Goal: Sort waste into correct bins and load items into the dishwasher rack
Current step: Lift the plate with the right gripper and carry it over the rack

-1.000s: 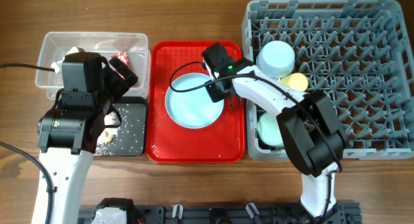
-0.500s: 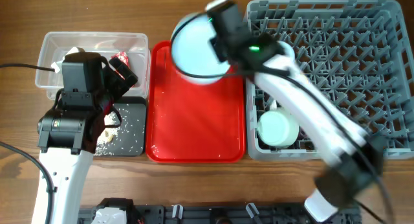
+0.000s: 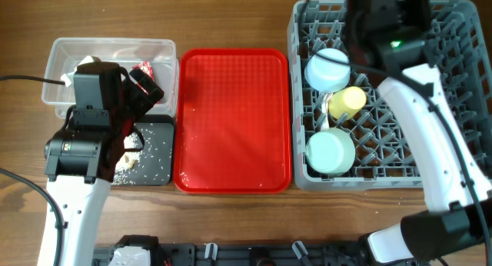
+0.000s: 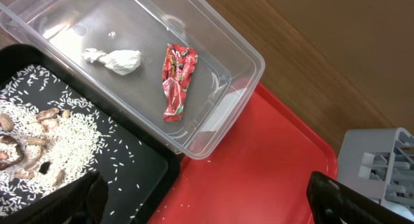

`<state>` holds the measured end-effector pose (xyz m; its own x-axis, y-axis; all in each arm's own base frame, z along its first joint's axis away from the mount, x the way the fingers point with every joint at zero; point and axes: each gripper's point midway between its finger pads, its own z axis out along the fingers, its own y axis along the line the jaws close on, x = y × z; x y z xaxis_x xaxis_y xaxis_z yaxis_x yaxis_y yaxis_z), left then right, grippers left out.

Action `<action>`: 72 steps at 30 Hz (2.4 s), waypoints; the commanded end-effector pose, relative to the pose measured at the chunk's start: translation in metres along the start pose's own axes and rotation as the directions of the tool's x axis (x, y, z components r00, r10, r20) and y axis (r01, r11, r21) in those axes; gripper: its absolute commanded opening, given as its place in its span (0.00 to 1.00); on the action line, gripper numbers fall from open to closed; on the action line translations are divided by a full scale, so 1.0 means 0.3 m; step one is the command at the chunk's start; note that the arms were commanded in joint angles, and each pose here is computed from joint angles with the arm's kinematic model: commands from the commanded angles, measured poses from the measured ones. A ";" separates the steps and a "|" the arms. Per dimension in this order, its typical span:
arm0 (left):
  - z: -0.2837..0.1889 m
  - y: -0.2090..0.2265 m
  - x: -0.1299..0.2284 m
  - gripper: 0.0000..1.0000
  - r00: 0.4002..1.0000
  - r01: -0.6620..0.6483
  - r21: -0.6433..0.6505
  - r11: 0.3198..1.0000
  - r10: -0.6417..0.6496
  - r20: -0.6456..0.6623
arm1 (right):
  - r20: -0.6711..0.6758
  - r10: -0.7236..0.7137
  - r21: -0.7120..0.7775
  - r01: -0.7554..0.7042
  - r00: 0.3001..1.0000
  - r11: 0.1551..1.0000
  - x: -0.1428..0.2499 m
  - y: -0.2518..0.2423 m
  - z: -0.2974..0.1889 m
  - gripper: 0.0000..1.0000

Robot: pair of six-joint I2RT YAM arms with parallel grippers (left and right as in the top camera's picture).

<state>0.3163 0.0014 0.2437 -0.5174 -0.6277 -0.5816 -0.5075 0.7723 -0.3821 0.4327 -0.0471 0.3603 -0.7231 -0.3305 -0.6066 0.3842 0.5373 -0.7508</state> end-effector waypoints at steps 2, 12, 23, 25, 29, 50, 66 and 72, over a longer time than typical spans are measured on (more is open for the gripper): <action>-0.011 -0.012 -0.017 1.00 1.000 -0.007 0.013 1.000 0.007 0.011 | -0.100 -0.097 0.029 0.101 0.990 0.994 0.097 0.052 0.109 0.04; -0.011 -0.012 -0.017 1.00 1.000 -0.007 0.013 1.000 0.007 0.011 | -0.122 -0.163 -0.074 0.154 0.979 0.985 0.168 0.212 0.157 0.04; -0.011 -0.012 -0.017 1.00 1.000 -0.007 0.013 1.000 0.007 0.011 | -0.166 -0.254 -0.102 0.239 0.953 0.966 0.234 0.337 0.214 0.04; -0.011 -0.012 -0.017 1.00 1.000 -0.007 0.013 1.000 0.007 0.011 | -0.161 -0.258 -0.123 0.240 0.953 0.963 0.236 0.359 0.216 0.05; -0.011 -0.012 -0.017 1.00 1.000 -0.007 0.013 1.000 0.007 0.011 | -0.135 -0.259 -0.192 0.231 0.956 0.954 0.230 0.404 0.207 0.20; -0.011 -0.012 -0.017 1.00 1.000 -0.007 0.013 1.000 0.007 0.011 | 0.048 0.269 -0.897 -0.077 0.962 0.434 -0.056 0.440 -0.298 1.00; -0.011 -0.012 -0.017 1.00 1.000 -0.007 0.013 1.000 0.007 0.011 | 0.051 0.276 -0.937 -0.050 0.960 0.347 -0.063 0.462 -0.350 1.00; -0.011 -0.012 -0.017 1.00 1.000 -0.007 0.013 1.000 0.007 0.011 | 0.062 0.287 -0.936 -0.045 0.956 0.350 -0.067 0.439 -0.360 1.00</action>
<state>0.3163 0.0014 0.2437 -0.5174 -0.6277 -0.5816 -0.5075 0.7723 -0.3821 0.4378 0.1105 0.2969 -0.5527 -0.2197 -0.8039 -0.3590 0.9333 -0.0082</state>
